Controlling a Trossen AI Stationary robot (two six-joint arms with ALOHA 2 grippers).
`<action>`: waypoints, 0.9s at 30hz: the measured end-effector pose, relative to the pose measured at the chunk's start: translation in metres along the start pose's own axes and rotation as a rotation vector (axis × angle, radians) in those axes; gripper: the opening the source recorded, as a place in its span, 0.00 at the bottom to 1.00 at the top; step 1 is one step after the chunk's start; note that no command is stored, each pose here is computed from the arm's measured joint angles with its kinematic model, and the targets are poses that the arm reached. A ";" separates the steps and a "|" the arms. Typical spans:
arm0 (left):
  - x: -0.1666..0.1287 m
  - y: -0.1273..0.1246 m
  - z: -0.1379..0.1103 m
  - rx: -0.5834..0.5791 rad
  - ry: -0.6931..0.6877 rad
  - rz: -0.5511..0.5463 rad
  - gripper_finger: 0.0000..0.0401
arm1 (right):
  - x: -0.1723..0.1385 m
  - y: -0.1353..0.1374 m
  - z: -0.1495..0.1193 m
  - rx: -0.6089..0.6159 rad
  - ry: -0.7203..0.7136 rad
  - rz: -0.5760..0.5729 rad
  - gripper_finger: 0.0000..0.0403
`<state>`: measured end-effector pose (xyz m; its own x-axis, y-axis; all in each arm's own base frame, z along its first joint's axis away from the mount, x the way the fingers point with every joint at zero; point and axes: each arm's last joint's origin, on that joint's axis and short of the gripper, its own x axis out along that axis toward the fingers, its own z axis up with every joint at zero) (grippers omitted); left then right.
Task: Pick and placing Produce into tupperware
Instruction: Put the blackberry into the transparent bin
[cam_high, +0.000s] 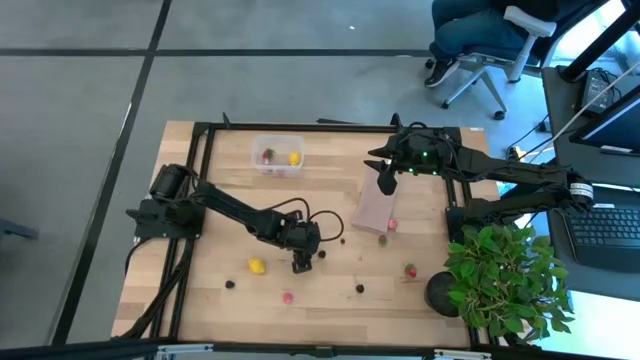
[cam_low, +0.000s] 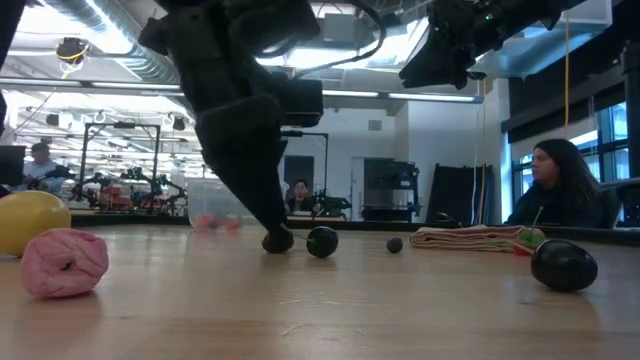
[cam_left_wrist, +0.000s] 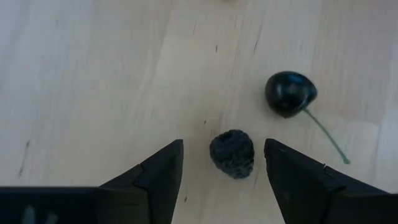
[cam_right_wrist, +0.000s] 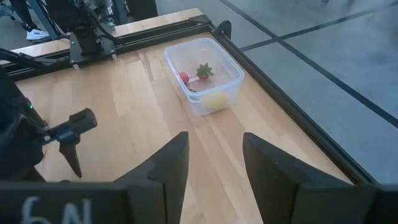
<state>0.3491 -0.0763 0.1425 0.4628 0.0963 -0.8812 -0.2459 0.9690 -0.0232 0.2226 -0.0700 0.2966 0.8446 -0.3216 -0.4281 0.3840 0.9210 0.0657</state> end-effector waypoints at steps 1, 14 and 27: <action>0.001 0.000 -0.001 0.002 0.006 0.002 0.53 | 0.000 0.000 0.000 0.000 0.000 0.000 0.38; 0.012 0.001 -0.003 0.005 0.025 0.010 0.44 | 0.000 0.000 0.000 -0.002 0.000 0.000 0.38; -0.003 0.008 0.002 0.029 0.019 -0.011 0.21 | 0.000 0.000 0.000 -0.005 0.005 -0.001 0.38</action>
<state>0.3477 -0.0678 0.1462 0.4495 0.0813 -0.8896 -0.2156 0.9763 -0.0197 0.2224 -0.0700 0.2962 0.8424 -0.3210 -0.4328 0.3828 0.9218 0.0614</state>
